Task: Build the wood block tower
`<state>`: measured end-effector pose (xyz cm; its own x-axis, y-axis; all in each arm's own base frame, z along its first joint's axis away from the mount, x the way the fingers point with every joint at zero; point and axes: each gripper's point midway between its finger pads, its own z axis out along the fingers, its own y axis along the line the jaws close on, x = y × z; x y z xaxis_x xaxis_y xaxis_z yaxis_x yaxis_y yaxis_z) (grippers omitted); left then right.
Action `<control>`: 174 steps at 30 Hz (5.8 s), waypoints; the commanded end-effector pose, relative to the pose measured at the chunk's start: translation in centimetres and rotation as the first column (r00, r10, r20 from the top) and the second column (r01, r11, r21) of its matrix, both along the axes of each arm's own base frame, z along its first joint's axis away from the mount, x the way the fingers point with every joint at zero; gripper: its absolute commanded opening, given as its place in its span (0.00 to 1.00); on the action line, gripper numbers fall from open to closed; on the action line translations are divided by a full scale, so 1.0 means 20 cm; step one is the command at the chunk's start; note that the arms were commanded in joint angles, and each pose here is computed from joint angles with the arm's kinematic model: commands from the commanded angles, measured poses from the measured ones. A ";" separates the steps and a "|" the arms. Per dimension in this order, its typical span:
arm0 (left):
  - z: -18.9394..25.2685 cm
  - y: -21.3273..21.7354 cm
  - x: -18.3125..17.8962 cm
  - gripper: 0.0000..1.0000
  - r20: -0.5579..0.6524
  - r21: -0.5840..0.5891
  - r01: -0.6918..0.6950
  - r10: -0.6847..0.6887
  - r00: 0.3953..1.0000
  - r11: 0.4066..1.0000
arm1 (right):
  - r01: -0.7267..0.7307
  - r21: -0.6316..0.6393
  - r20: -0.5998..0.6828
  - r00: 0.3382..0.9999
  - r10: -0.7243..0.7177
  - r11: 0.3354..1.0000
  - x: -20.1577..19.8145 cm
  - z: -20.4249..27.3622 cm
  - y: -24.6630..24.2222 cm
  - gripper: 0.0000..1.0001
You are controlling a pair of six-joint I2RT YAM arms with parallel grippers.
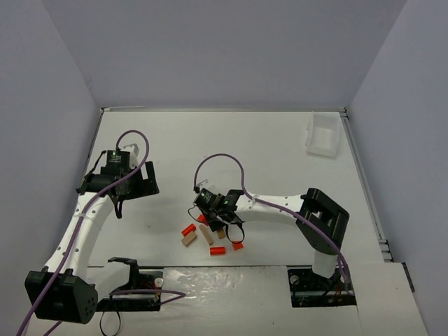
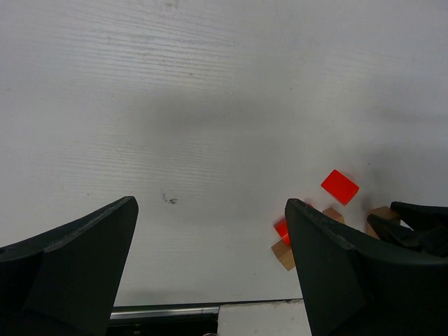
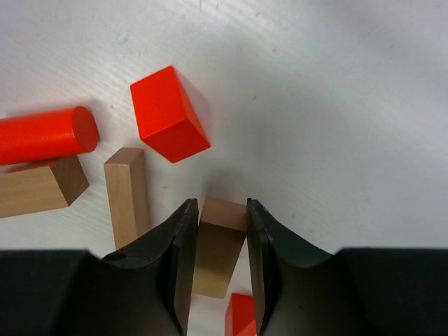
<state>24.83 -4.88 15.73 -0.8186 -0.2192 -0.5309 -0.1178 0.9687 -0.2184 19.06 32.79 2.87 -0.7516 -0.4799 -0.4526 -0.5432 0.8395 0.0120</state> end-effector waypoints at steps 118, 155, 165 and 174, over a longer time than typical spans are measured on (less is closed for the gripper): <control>0.10 -0.10 -0.05 0.84 0.052 -0.094 0.062 -0.058 0.997 0.994 | 0.473 0.118 0.247 0.838 -0.487 0.873 1.01 0.25 -0.35 0.00; -0.19 -0.56 -0.33 0.69 -0.189 -0.139 0.385 -0.406 0.894 0.912 | 0.429 0.311 0.332 0.787 -0.520 0.848 0.96 0.82 -0.62 0.69; -0.37 -0.66 -0.51 0.58 -0.361 -0.143 0.429 -0.451 0.816 0.892 | 0.470 0.303 0.333 0.763 -0.554 0.829 0.92 0.81 -0.83 0.69; -0.46 -0.70 -0.61 0.57 -0.429 -0.090 0.482 -0.471 0.771 0.871 | 0.484 0.287 0.333 0.759 -0.560 0.827 0.90 0.78 -0.90 0.69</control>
